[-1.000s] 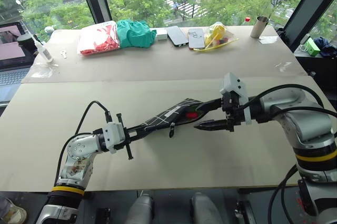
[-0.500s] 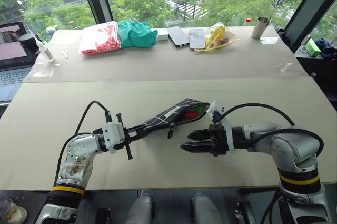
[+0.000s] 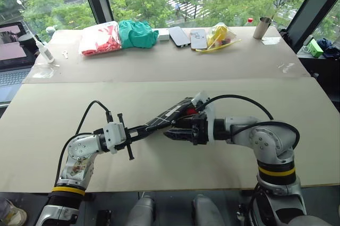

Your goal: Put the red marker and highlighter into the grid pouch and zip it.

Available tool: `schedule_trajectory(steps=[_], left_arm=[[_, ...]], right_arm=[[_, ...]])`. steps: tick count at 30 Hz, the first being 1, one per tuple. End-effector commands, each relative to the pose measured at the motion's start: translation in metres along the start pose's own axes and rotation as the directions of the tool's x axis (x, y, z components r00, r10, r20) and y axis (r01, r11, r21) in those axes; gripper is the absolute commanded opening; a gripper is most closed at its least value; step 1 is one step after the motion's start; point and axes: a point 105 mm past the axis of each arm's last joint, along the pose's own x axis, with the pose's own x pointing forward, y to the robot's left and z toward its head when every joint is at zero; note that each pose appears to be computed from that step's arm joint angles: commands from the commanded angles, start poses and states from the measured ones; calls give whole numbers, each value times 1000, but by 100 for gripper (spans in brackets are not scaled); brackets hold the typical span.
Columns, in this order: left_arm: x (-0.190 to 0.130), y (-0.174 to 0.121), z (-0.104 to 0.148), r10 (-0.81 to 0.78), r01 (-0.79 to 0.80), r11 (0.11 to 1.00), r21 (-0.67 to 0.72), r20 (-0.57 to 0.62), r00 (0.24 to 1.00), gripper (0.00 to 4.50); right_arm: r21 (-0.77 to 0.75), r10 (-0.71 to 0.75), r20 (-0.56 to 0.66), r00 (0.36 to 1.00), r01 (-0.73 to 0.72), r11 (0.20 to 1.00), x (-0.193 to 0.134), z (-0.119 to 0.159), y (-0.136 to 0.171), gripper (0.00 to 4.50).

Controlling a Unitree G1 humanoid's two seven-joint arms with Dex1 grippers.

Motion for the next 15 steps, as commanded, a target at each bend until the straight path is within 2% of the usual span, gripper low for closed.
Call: schedule_trajectory(steps=[1, 4, 11, 15], left_arm=[[1, 4, 7, 2, -3, 999, 34, 16, 1000, 0], [1, 5, 7, 4, -4, 999, 35, 16, 1000, 0], [1, 4, 7, 6, -7, 999, 37, 15, 1000, 0], [1, 4, 7, 6, -7, 999, 38, 14, 1000, 0]], right_arm=[[-51, 12, 12, 1000, -11, 999, 5, 7, 5, 321], [-67, -24, 10, 1000, 25, 997, 7, 7, 0, 242], [-98, -58, 12, 998, 59, 993, 4, 10, -8, 7], [-121, -70, 10, 997, 71, 990, -3, 12, -13, 7]])
